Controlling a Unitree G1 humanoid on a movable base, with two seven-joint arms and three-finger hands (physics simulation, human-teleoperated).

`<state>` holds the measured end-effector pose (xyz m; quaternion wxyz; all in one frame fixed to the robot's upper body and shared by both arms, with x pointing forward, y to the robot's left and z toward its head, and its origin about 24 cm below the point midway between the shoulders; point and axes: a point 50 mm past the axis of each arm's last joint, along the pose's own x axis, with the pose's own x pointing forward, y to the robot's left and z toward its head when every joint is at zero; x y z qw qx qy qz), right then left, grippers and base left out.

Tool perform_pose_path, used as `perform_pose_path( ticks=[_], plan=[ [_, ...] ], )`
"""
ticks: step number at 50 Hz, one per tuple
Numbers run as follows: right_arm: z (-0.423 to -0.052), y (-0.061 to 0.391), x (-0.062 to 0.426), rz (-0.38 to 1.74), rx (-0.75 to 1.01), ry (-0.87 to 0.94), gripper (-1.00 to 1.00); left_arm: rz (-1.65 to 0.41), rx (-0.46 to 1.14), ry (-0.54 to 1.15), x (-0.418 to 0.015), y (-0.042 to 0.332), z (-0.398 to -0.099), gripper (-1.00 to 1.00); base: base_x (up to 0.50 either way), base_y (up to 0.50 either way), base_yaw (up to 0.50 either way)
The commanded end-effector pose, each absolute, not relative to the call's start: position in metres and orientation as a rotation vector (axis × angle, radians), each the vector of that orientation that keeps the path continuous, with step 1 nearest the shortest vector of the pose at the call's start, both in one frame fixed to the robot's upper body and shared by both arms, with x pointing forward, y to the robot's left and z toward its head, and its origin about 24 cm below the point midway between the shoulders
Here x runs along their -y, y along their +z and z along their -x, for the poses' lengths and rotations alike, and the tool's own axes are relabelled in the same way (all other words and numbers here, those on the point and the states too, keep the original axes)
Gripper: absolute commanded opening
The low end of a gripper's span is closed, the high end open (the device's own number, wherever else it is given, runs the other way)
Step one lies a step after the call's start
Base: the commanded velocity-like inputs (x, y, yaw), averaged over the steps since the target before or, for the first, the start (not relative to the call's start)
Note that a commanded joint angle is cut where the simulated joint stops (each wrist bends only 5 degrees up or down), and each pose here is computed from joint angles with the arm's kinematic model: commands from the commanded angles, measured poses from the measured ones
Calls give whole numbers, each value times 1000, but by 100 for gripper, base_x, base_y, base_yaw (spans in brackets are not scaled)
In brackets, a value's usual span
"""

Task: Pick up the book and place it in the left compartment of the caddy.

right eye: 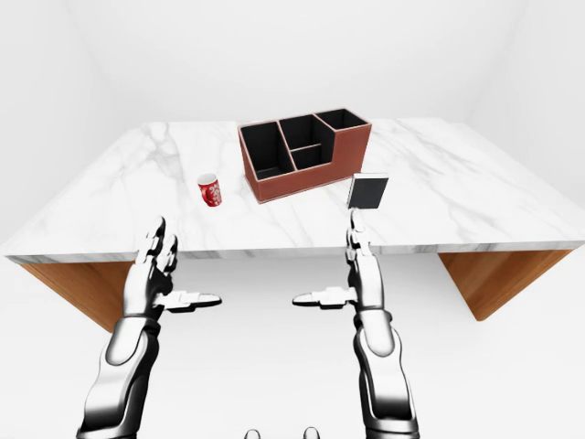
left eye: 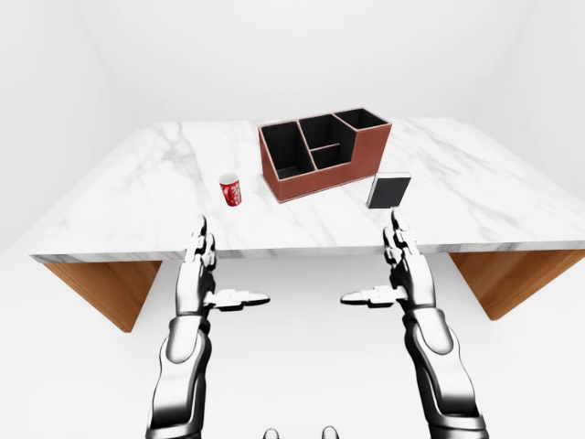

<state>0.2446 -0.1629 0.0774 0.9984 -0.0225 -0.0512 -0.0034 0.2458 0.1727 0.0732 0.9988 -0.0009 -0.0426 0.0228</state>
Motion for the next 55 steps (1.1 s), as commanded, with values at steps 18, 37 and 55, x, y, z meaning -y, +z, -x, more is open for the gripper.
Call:
perform_pose_path(
  ticks=[18, 37, 55],
  plan=[
    [-246, 134, 165, 123, 341, 23, 100, -17, 348, 55, -177, 134, -241, 100, 0, 0, 0],
    [-243, 148, 164, 140, 399, 54, 100, -13, 422, 57, -177, 150, -238, 100, 30, 0, 0],
    [-243, 145, 162, 153, 389, 58, 100, -9, 428, 67, -179, 152, -237, 100, 50, 0, 0]
  ],
)
